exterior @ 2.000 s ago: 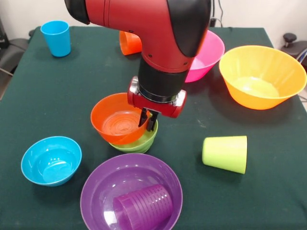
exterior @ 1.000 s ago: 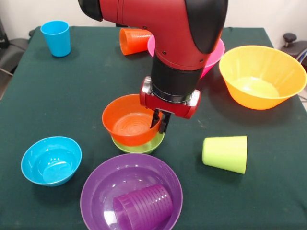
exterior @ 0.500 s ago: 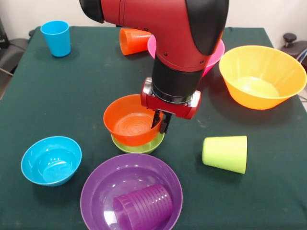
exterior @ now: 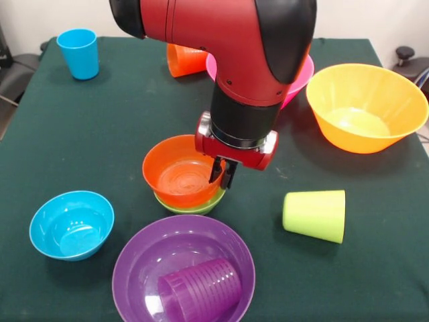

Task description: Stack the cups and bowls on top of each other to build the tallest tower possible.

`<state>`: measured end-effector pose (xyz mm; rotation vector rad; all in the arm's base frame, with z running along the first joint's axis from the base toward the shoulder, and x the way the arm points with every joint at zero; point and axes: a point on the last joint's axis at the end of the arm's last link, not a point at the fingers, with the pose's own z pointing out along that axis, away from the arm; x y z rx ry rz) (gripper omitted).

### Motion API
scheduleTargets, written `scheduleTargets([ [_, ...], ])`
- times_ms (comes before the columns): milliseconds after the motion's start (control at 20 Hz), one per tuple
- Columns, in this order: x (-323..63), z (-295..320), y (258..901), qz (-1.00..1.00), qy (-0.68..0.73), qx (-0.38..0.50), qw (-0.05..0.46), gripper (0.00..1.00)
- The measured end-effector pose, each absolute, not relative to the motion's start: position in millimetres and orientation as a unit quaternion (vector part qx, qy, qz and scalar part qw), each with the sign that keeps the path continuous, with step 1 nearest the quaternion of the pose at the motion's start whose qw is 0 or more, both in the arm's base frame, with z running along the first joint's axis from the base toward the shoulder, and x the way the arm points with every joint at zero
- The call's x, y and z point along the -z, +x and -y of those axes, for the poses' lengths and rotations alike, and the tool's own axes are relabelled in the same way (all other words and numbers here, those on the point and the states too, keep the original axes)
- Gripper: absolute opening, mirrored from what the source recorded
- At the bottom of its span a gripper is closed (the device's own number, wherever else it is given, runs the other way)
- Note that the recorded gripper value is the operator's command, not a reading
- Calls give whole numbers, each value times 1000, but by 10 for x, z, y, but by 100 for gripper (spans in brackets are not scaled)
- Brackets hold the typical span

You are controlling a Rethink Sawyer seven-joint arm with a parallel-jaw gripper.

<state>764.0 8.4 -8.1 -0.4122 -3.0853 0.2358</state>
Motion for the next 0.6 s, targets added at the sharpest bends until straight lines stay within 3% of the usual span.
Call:
scheduleTargets([
  [600, 114, -84, 7624, 987, -138, -75, 14, 0],
])
